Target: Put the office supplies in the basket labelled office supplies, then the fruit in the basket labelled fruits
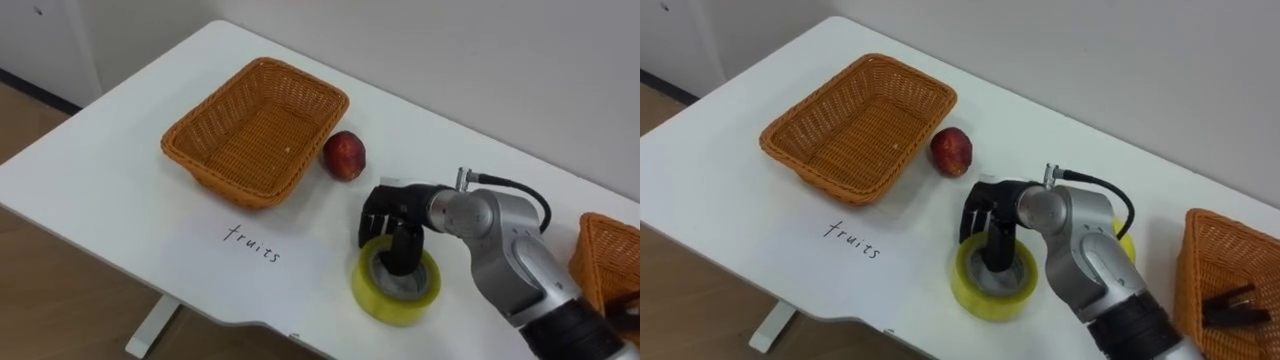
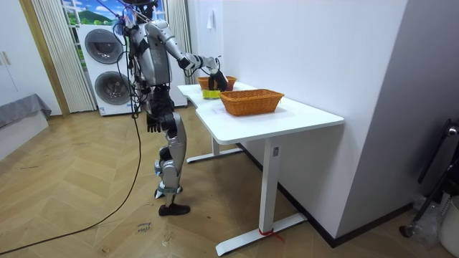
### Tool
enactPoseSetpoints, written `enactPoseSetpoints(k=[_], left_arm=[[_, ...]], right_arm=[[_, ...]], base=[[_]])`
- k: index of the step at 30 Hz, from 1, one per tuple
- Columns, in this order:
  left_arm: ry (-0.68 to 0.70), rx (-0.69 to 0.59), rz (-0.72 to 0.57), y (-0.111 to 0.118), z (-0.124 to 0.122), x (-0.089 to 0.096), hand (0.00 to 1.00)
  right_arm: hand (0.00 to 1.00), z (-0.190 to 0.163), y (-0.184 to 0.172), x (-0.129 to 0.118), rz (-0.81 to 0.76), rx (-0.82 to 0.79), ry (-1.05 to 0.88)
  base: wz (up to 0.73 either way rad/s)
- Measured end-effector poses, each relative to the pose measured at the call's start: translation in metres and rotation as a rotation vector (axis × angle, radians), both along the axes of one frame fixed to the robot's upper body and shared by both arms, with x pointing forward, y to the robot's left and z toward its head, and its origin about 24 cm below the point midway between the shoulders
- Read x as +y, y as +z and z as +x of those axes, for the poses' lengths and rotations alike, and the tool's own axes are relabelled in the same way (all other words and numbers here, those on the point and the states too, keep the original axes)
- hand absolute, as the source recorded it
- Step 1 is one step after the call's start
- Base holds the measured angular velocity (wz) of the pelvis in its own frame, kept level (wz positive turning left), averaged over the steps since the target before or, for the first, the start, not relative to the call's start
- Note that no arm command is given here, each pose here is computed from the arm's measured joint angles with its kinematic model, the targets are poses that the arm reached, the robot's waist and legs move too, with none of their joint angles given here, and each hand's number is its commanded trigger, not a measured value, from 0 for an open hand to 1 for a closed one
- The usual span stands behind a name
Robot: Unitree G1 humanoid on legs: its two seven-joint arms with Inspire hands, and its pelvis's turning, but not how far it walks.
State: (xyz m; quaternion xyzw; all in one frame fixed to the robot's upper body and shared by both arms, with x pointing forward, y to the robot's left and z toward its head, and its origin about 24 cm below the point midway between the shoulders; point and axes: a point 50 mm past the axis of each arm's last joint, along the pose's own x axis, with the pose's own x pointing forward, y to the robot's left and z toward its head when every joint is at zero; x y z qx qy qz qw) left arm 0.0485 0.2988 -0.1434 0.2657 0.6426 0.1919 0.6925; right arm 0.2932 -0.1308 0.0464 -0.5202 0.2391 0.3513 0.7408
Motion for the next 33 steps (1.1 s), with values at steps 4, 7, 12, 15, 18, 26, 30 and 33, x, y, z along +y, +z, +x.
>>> enactPoseSetpoints(k=[4,7,12,15,18,26,30,33], left_arm=[[-0.015,0.007,0.009,0.000,-0.001,-0.001,0.00],[0.001,-0.002,0.010,0.000,-0.001,-0.001,0.00],[0.058,-0.004,0.023,0.001,-0.011,0.004,0.00],[0.082,0.000,0.028,0.000,-0.021,0.005,0.00],[0.115,-0.004,0.046,0.000,-0.031,0.005,0.00],[0.119,-0.055,0.074,0.004,-0.036,0.005,0.00],[0.118,-0.071,0.076,0.005,-0.035,0.005,0.00],[0.118,-0.069,0.073,0.004,-0.038,0.003,0.00]], right_arm=[[1.00,0.001,0.000,0.000,0.016,-0.001,-0.003],[1.00,0.001,0.001,-0.003,0.046,-0.006,-0.016],[1.00,-0.007,0.008,-0.011,0.104,-0.040,-0.029],[1.00,-0.010,0.014,-0.028,0.188,-0.066,-0.089],[1.00,-0.011,0.023,-0.044,0.251,-0.131,-0.153],[1.00,-0.008,0.046,-0.093,0.358,-0.345,-0.384],[1.00,-0.014,0.050,-0.115,0.434,-0.430,-0.513],[1.00,-0.015,0.051,-0.122,0.435,-0.474,-0.559]], base=[[0.00],[-0.09],[-0.08],[-0.01],[-0.13],[-0.08],[-0.09],[-0.10]])
